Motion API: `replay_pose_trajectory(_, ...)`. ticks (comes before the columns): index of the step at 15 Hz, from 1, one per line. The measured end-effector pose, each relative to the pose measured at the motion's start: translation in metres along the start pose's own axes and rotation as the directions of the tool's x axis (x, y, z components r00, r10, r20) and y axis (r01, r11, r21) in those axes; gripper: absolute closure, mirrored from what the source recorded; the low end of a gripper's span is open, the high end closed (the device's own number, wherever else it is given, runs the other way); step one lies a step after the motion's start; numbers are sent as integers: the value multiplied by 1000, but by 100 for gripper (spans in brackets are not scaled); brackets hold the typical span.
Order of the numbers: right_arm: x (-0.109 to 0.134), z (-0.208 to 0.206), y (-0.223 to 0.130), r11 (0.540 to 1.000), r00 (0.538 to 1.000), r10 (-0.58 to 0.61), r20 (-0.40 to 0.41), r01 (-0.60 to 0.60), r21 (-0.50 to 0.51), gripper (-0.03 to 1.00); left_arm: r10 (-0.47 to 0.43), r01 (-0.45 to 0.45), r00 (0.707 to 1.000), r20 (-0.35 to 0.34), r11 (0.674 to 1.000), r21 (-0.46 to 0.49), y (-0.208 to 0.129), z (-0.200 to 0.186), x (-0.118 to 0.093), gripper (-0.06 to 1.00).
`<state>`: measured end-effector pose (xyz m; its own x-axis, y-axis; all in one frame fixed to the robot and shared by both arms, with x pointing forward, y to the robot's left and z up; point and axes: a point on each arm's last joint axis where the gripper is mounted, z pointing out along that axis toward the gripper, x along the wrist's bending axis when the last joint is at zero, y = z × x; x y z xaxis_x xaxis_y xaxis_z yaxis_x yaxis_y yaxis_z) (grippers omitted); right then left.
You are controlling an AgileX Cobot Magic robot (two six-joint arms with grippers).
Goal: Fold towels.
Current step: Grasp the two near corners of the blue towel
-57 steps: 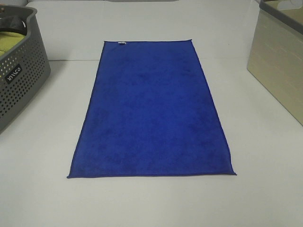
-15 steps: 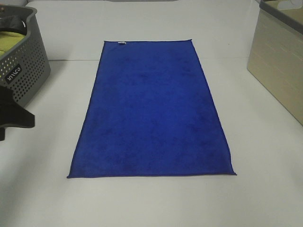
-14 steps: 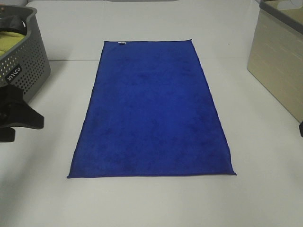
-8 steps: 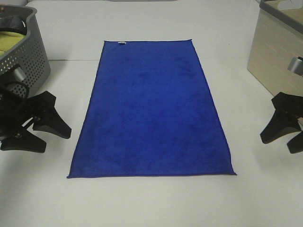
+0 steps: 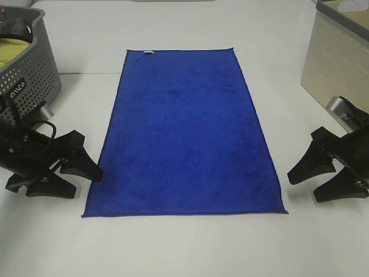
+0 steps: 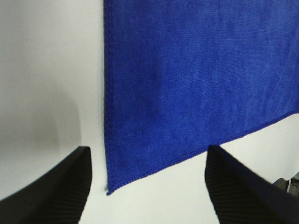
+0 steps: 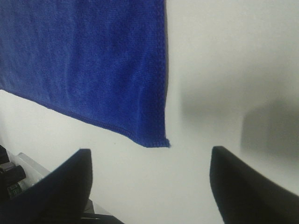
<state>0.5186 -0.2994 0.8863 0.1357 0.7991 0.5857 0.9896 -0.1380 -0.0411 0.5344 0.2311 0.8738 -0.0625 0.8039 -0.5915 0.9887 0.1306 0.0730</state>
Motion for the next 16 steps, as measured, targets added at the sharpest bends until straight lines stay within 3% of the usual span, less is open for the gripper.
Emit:
replay_pose_trajectory(2,-5,8,4,1000,1000,3,-12,-3,11,27,0,0,1000,-12,1000,11,0,8,7,29)
replay_pose_trajectory(6,-11,21,15,999,999,26,-38,-25,36,27,-18,19,999,41,1000,-9,4,17,7,29)
replay_pose_trajectory(11,18,53,17,993,997,-24,-79,33,117,30,32,-36,995,95,999,37,1,38,-11,29)
replay_pose_trajectory(13,18,60,17,991,997,-11,-81,22,129,43,24,-29,995,101,999,43,3,41,-12,33)
replay_pose_trajectory(14,16,62,18,992,997,-8,-71,17,128,48,17,-21,995,94,999,44,3,43,-10,42)
replay_pose_trajectory(16,13,63,19,994,999,9,-41,-4,110,79,20,-23,998,67,999,46,3,46,-6,73)
